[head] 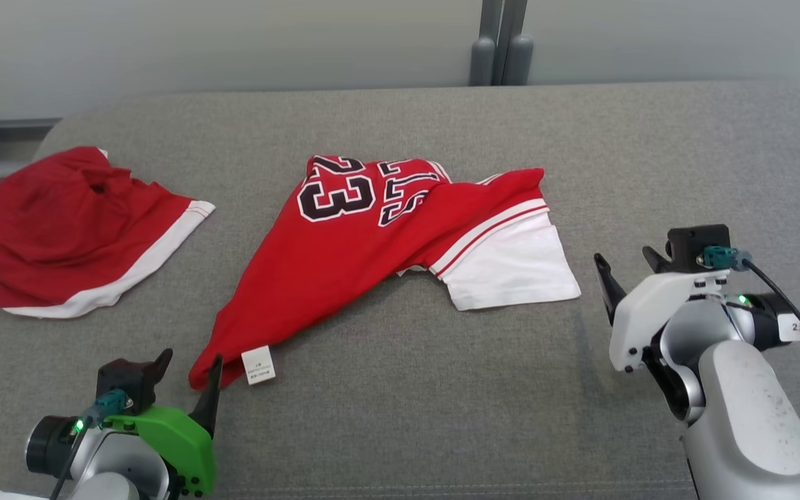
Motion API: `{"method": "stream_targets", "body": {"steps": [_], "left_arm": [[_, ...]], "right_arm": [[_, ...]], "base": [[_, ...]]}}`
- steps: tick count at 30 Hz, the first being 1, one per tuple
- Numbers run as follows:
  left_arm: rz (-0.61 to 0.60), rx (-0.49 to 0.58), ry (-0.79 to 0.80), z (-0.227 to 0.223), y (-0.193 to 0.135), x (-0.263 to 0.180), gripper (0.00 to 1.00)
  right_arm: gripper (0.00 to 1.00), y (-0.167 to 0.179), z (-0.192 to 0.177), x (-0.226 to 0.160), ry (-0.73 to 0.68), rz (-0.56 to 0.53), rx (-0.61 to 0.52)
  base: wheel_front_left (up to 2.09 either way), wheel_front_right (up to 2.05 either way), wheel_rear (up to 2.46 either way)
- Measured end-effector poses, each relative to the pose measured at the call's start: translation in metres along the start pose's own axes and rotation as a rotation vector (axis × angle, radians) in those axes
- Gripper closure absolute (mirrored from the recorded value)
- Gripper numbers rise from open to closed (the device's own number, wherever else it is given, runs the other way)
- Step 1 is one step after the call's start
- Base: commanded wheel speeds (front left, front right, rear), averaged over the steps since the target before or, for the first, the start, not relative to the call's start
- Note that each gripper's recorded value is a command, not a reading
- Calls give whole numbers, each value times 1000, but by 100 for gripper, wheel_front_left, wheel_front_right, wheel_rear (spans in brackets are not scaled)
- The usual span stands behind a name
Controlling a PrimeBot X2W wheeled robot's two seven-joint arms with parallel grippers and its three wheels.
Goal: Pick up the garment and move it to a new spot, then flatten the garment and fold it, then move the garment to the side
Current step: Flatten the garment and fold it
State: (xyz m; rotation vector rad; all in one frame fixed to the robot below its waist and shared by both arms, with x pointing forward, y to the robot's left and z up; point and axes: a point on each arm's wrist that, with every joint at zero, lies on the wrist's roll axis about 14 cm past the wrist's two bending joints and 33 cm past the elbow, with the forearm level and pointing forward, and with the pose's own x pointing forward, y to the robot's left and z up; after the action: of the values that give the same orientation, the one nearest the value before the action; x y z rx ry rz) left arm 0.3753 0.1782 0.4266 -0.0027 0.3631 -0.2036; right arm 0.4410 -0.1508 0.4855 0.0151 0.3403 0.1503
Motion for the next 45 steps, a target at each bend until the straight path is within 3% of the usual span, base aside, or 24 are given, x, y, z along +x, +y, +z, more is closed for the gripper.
{"method": "stream_targets", "body": {"steps": [16, 20, 21, 25, 28, 37, 41, 42, 45], "left_arm": [[55, -82, 137, -52, 17, 18, 0], [47, -91, 140, -53, 13, 21, 59], [44, -91, 137, -51, 12, 24, 69], [36, -90, 125, -46, 10, 31, 74], [31, -89, 124, -45, 10, 38, 100], [29, -92, 138, -53, 11, 47, 100], [32, -97, 140, -55, 12, 47, 100], [33, -98, 140, -55, 12, 47, 100], [37, -102, 137, -56, 13, 47, 100]], "right_arm": [[0, -6, -24, 44, 88, -16, -50], [0, -3, -34, 47, 122, -7, -52], [0, -3, -35, 49, 128, -5, -53], [0, 0, -42, 55, 156, 3, -53], [0, 2, -48, 62, 189, 11, -58], [0, 7, -81, 73, 313, 31, -30], [85, 11, -89, 74, 342, 41, -8], [100, 12, -90, 73, 349, 44, -8], [100, 14, -96, 69, 369, 51, -3]], "base": [[0, 0, 0], [0, 0, 0], [0, 0, 0], [0, 0, 0], [0, 0, 0], [0, 0, 0], [0, 0, 0], [0, 0, 0], [0, 0, 0]]}}
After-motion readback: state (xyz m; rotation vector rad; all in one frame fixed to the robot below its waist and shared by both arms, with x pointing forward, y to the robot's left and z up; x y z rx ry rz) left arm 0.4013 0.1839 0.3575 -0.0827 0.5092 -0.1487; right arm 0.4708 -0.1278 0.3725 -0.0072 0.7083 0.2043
